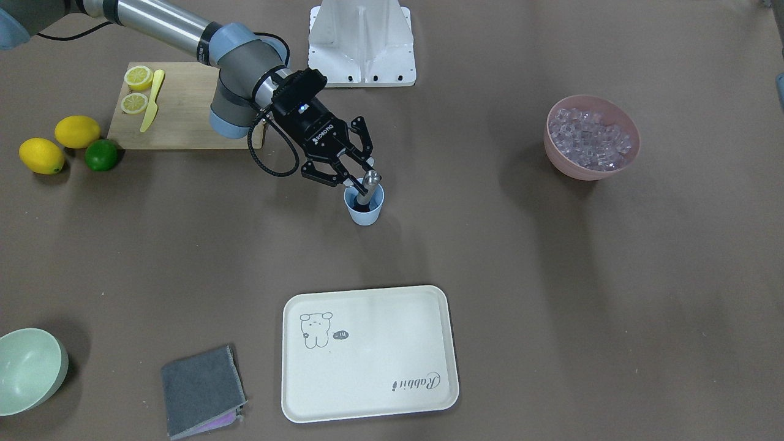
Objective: Mash ice and strawberries in cup
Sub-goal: 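Press the muddler up and down inside the cup with the right gripper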
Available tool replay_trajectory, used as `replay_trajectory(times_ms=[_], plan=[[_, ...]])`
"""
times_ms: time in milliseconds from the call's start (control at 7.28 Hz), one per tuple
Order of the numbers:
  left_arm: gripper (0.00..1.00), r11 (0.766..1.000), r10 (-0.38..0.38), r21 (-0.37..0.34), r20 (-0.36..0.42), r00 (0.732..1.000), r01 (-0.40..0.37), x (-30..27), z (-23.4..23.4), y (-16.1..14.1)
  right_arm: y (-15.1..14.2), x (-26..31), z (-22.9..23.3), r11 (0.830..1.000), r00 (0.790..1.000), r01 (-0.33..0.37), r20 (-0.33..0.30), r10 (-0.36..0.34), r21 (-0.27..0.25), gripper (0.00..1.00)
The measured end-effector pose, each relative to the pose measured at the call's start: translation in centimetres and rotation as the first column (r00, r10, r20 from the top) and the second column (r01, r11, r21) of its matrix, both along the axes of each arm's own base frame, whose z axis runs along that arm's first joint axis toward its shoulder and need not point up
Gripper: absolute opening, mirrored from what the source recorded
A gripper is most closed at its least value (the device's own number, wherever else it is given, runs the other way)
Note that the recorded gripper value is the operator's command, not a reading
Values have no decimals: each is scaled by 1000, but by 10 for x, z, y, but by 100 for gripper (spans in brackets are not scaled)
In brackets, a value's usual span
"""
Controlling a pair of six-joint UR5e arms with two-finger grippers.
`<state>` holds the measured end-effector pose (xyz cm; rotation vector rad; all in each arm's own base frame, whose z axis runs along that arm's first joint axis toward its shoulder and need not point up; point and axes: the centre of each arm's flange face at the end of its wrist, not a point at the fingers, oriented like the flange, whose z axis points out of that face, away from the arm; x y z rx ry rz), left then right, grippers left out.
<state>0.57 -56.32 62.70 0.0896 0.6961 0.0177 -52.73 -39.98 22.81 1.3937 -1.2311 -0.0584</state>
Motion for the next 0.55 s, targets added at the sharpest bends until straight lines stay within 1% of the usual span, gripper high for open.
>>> replay_trajectory(times_ms=[549], plan=[[98, 1000, 2, -1, 0, 1000, -2, 1, 0, 0, 4, -4, -1, 1000, 1000, 8, 3, -8, -2, 0]])
